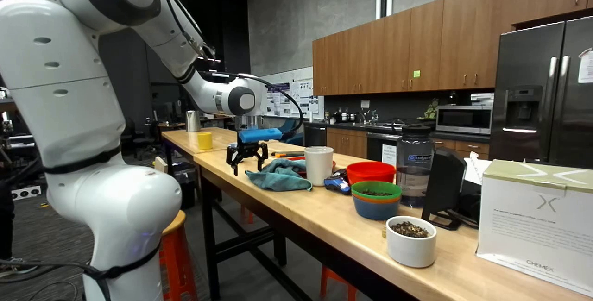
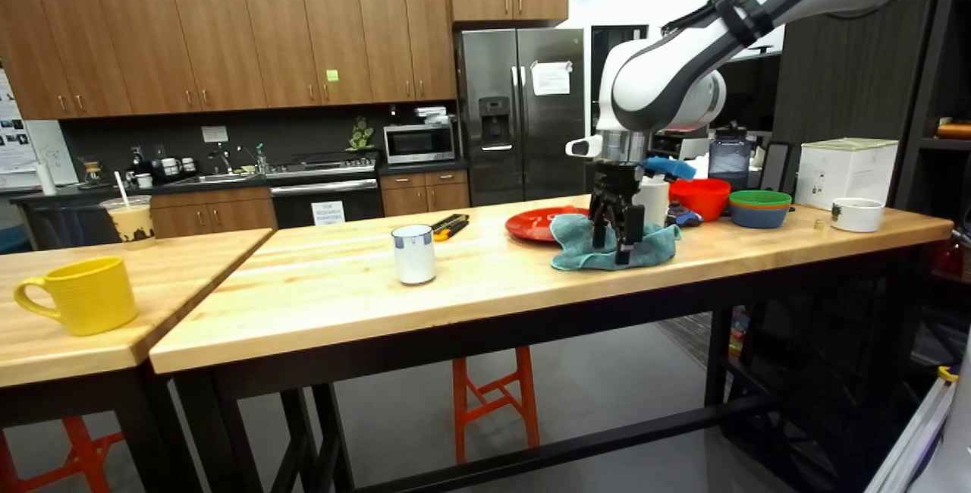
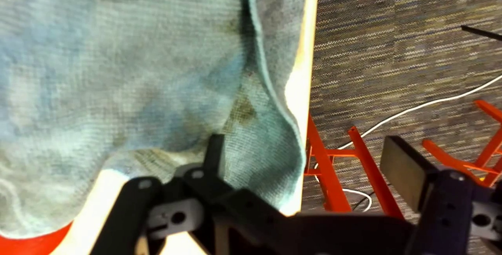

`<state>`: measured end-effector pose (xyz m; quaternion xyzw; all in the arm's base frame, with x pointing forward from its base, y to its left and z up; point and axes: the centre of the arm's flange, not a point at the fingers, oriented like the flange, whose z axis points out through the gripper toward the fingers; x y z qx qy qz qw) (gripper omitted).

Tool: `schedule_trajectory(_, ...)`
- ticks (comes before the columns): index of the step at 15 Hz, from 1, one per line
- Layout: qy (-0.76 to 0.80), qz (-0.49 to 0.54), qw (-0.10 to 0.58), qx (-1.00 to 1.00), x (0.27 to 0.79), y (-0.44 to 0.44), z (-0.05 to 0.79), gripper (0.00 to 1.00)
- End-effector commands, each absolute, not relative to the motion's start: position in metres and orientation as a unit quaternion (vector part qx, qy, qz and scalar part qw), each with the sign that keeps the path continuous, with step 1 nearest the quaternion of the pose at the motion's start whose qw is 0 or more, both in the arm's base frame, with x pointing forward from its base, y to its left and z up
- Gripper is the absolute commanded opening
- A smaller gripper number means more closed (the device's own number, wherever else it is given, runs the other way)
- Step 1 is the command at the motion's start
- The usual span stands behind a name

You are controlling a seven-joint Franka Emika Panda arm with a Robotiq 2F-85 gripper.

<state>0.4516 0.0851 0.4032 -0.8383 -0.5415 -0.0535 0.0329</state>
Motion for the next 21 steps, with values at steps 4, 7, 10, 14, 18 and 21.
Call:
schedule_trajectory(4,-0.545,-0.049,0.033,-0.836,0.4387,0.0890,0.4048,1.00)
schedule_trajectory(7,-0.548,-0.043,0.036,-0.834,0.4362,0.0913,0.4023,1.00)
schedule_trajectory(10,-0.551,-0.039,0.040,-0.833,0.4351,0.0935,0.4009,1.00)
schedule_trajectory(14,-0.553,-0.032,0.045,-0.832,0.4338,0.0947,0.3984,1.00)
schedule_trajectory(18,-0.550,-0.031,0.047,-0.833,0.4351,0.0932,0.3970,0.61)
schedule_trajectory(21,-0.550,-0.029,0.048,-0.833,0.4356,0.0924,0.3962,0.38)
